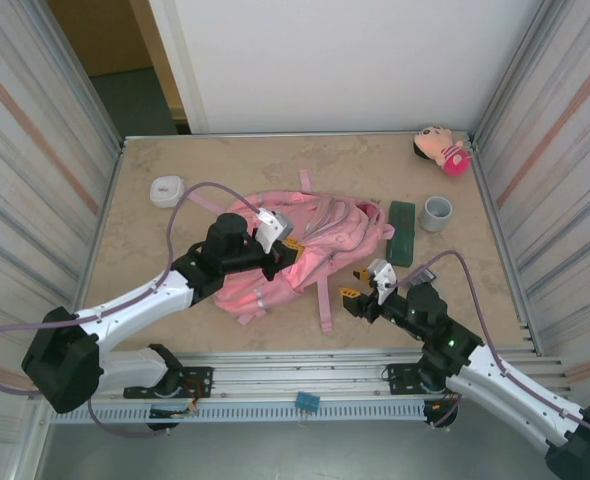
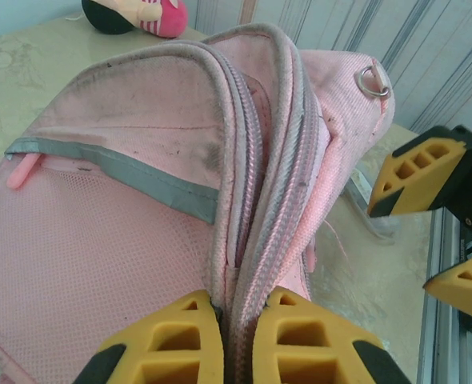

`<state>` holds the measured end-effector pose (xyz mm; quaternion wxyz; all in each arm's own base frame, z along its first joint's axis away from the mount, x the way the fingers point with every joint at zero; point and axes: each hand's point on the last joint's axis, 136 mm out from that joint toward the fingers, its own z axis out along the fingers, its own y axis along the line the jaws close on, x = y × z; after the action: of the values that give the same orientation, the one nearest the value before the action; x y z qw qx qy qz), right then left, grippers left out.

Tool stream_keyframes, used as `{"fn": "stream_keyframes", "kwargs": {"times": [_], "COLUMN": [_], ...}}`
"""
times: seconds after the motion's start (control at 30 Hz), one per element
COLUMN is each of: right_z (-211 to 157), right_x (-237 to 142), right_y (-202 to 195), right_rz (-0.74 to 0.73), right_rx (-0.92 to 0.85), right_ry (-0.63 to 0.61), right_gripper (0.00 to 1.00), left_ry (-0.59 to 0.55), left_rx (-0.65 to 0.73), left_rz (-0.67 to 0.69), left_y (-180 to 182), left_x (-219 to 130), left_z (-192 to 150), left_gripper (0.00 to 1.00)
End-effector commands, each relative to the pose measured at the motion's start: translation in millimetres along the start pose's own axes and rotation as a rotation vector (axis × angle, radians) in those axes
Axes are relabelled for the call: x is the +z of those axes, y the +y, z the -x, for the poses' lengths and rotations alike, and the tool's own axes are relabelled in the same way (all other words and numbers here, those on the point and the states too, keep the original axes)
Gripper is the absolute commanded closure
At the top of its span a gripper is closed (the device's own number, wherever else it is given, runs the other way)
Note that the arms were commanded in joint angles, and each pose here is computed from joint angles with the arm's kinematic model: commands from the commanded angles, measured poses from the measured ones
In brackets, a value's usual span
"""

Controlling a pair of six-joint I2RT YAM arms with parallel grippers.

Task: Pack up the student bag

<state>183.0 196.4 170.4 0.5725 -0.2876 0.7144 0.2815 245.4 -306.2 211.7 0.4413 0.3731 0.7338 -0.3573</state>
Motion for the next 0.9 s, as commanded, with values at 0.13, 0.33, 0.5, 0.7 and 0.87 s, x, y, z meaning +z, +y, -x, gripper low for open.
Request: {"fn": "stream_keyframes", "kwargs": {"times": [0.13, 0.33, 0.5, 0.7, 0.87], "right_z": [25, 33, 34, 39, 40], "right_x": [7, 20, 35, 51, 62], "right_y": [-1, -2, -5, -15, -21], "right_rz": [-0.019, -0.028, -0.046, -0.099, -0.133], "right_rx": [-0.105, -0.147, -0.156, -0.135, -0.112], "right_ry": [-0.1, -0.097, -0.083, -0.085, -0.08], "right_gripper": [0.46, 0.46, 0.47, 0.49, 0.57], "left_ry": [-0.166, -0.172, -0.18, -0.179, -0.183], "left_rx": [0.015, 0.02, 0.026, 0.031, 0.036], "left_rz": [-0.084, -0.09, -0.1, -0.129, -0.147], "left_y": [-17, -18, -20, -25, -28], "left_x": [-8, -8, -8, -9, -10], "left_z": [61, 64, 68, 67, 67], "left_gripper": [1.0, 1.0, 1.0, 1.0, 1.0]}}
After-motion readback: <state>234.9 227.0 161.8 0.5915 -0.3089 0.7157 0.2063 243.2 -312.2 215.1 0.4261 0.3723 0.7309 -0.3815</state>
